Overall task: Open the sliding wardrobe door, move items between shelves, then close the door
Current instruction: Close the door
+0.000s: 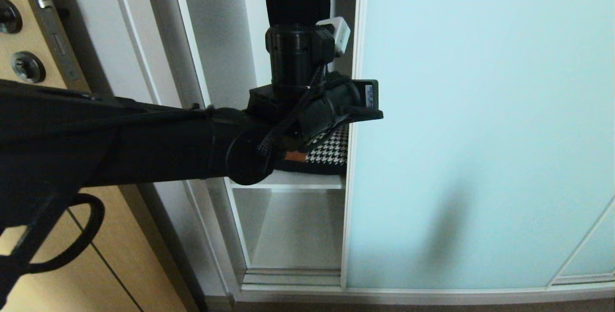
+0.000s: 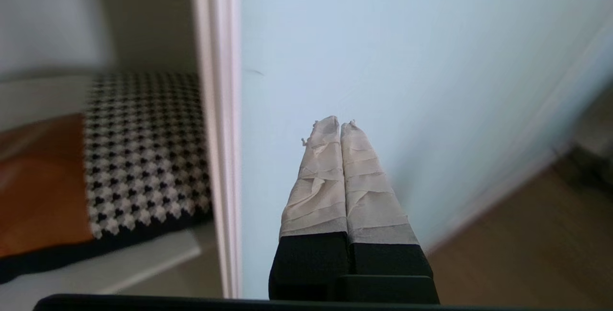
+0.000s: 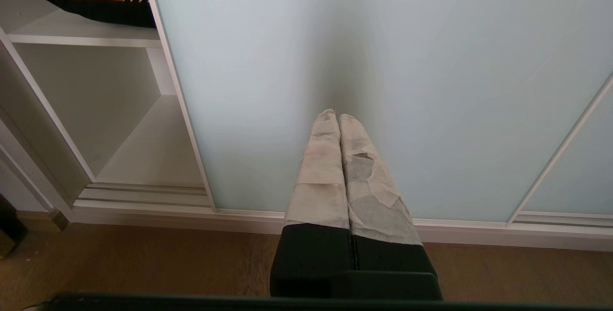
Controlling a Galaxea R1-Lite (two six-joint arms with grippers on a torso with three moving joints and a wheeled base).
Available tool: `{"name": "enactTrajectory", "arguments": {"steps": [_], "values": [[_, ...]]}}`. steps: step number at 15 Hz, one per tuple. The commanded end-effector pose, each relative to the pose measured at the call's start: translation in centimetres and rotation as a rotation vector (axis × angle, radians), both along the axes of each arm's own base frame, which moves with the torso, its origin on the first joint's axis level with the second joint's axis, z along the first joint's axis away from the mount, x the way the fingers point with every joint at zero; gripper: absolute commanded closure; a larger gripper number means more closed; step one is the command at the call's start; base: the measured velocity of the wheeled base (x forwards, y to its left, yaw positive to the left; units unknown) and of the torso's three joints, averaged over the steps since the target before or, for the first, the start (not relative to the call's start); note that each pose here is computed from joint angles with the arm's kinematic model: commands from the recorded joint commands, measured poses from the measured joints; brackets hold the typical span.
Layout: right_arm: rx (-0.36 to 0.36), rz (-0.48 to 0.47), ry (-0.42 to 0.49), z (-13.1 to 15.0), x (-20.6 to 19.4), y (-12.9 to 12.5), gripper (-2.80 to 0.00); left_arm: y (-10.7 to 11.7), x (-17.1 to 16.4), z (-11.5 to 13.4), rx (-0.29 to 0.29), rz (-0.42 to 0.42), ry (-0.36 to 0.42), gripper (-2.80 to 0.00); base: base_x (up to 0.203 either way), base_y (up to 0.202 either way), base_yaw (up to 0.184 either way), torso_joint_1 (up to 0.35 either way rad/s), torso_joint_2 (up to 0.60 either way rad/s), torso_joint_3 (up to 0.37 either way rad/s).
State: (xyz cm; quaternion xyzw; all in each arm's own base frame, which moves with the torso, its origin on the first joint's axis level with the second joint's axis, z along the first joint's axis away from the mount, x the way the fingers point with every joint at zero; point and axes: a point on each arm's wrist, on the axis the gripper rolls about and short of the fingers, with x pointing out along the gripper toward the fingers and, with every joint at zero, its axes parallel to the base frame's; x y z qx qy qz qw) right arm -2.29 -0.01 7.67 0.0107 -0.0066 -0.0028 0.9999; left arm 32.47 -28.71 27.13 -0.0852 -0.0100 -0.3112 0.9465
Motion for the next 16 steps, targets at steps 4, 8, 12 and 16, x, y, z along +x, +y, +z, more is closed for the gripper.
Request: {"name": "enactTrajectory", "arguments": {"steps": [4, 8, 12, 16], "values": [[0.000, -0.002, 0.001, 0.0, 0.0, 0.0, 0.00, -1.9, 1.8, -0.9, -0.033, 0.046, -0.035, 0.00, 0.000, 0.000, 0.000, 0.000, 0.00, 0.000], [0.000, -0.002, 0.001, 0.0, 0.0, 0.0, 0.00, -3.3, 3.2, -2.3, -0.037, 0.046, -0.027, 0.00, 0.000, 0.000, 0.000, 0.000, 0.00, 0.000], [0.000, -0.001, 0.001, 0.0, 0.0, 0.0, 0.00, -4.3, 4.4, -4.1, -0.032, 0.047, -0.018, 0.00, 0.000, 0.000, 0.000, 0.000, 0.00, 0.000], [0.000, 0.000, 0.001, 0.0, 0.0, 0.0, 0.00, -5.0, 5.2, -5.3, -0.031, 0.033, -0.005, 0.00, 0.000, 0.000, 0.000, 0.000, 0.00, 0.000]]}}
